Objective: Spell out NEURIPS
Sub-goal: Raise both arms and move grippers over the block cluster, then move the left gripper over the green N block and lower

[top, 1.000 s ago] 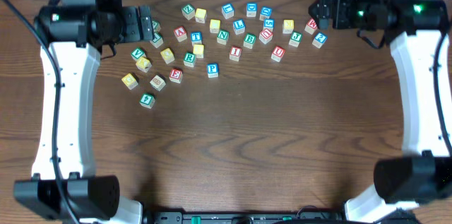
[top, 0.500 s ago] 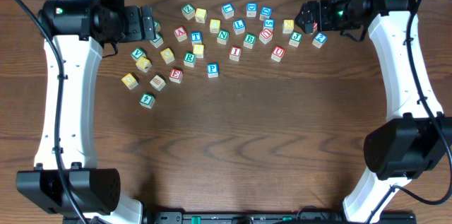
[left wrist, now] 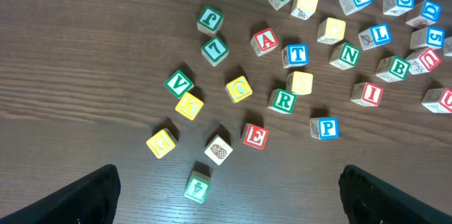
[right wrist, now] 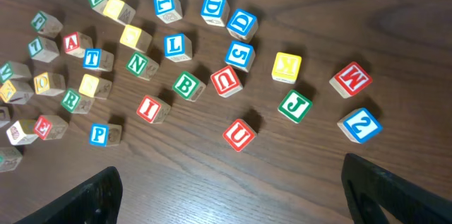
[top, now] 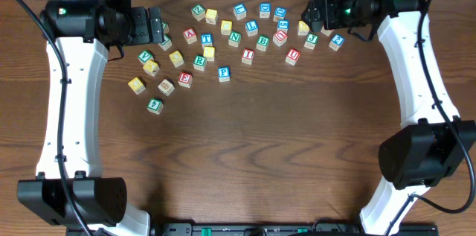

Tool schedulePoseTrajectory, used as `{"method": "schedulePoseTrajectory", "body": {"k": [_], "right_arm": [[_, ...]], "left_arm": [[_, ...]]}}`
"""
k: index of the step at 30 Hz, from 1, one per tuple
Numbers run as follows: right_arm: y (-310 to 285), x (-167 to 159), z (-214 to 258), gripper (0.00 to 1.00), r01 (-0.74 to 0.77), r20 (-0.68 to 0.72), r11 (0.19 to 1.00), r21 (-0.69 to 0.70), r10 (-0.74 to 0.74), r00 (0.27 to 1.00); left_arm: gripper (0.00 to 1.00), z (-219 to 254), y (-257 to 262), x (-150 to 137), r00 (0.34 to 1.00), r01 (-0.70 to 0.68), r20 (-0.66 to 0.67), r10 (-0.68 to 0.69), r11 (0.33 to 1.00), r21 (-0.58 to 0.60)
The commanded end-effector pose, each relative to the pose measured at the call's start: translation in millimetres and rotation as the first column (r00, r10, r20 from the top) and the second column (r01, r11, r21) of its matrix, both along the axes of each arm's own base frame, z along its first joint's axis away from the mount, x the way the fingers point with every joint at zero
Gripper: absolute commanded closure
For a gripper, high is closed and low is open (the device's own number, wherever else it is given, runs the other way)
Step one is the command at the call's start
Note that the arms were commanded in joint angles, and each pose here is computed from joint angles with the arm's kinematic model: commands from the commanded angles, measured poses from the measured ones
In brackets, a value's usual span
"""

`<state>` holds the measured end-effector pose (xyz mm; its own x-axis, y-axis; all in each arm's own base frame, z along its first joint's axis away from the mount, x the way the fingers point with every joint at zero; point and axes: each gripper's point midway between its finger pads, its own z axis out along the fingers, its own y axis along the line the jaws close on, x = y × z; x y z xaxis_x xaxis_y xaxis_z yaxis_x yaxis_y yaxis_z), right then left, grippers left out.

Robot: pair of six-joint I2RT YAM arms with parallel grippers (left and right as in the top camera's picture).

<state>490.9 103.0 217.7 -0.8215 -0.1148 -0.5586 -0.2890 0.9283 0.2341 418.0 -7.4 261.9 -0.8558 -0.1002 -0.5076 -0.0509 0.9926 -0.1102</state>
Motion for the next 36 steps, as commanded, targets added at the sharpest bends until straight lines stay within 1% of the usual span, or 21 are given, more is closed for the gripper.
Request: {"method": "schedulePoseTrajectory", "body": {"k": [1,14,21,22,27,36], "right_arm": [[6,3,1,0.06,-0.001,0.014,0.999,-0.035,0.001,1.000],[41,-11,-3,0.09,-0.068,-0.012,0.997,-0.036,0.068,0.998],[51,-14,-3,0.09,0.013,-0.057,1.000,0.023,-0.012,0.998],[52,-14,-3,0.09,0.027,-0.062,0.999,0.030,-0.025,0.998],[50,-14,-4,0.09,0.104,-0.093,0.993,0.051,-0.099,0.991],[47,-26,-11,0.09,0.123,-0.156,0.992,0.035,-0.116,0.981]], "left_arm": [[0.02,9,4,2,1.000,-0.008,0.021,0.008,1.000,0.011],[0.02,9,4,2,0.999,-0.034,0.019,0.034,0.999,-0.006],[0.00,8,4,2,0.999,-0.037,0.018,0.038,0.999,-0.007],[0.02,8,4,2,0.999,-0.045,0.018,0.045,0.999,-0.012],[0.03,2,3,1,0.997,-0.076,-0.006,0.076,0.997,-0.032],[0.05,-26,3,3,0.991,-0.115,-0.075,0.111,0.992,-0.047]]}}
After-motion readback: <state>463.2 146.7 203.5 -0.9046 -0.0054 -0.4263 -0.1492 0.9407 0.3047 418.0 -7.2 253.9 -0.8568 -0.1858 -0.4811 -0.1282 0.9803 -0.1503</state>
